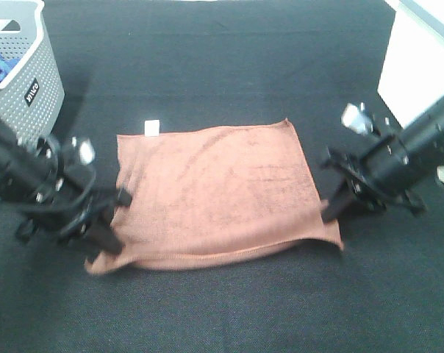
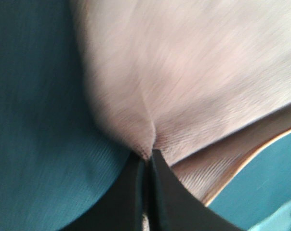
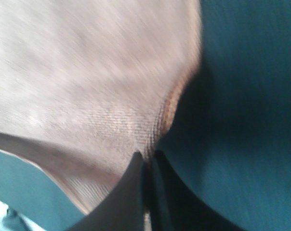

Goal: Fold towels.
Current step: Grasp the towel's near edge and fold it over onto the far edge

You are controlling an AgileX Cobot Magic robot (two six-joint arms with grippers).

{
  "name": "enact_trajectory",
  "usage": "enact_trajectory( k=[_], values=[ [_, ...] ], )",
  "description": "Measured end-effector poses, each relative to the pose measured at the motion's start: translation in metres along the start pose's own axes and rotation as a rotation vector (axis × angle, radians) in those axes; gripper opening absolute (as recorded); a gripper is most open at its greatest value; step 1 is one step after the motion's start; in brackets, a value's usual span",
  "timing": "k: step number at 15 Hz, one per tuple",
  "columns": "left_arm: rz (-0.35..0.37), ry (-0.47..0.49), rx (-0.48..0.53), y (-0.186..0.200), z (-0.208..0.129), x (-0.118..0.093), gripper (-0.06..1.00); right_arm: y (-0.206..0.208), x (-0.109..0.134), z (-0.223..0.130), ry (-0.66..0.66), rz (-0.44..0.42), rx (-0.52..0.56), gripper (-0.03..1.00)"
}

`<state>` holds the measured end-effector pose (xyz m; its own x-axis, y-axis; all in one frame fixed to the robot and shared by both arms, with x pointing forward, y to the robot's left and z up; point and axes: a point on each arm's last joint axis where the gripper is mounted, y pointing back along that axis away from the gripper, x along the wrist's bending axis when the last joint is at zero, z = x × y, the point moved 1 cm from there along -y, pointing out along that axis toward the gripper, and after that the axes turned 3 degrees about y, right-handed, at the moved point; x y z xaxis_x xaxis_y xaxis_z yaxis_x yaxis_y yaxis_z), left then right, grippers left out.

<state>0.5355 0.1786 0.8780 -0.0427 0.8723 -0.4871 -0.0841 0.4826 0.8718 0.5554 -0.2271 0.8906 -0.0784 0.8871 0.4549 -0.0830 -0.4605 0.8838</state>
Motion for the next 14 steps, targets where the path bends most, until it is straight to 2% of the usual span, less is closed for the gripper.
enact_trajectory(
  k=[3,5,6,7,8,11,14],
  values=[
    [-0.006,-0.054,-0.213,0.021,0.042,-0.019,0.00,0.019,0.011,0.050,0.074,-0.006,-0.169,0.00],
    [0.001,-0.080,-0.350,0.035,0.067,-0.029,0.00,0.023,0.015,0.082,0.105,-0.005,-0.237,0.00],
    [0.001,-0.080,-0.350,0.035,0.067,-0.029,0.00,0.023,0.015,0.082,0.105,-0.005,-0.237,0.00],
    [0.027,-0.132,-0.470,0.049,0.088,-0.037,0.00,0.021,0.015,0.110,0.127,-0.002,-0.281,0.00],
    [0.027,-0.132,-0.470,0.049,0.088,-0.037,0.00,0.021,0.015,0.110,0.127,-0.002,-0.281,0.00],
    [0.062,-0.211,-0.523,0.044,0.117,-0.041,0.00,0.014,0.013,0.147,0.154,0.003,-0.339,0.00],
    [0.075,-0.165,-0.474,0.015,0.144,-0.030,0.00,-0.007,0.004,0.165,0.155,0.003,-0.341,0.00]
  ],
)
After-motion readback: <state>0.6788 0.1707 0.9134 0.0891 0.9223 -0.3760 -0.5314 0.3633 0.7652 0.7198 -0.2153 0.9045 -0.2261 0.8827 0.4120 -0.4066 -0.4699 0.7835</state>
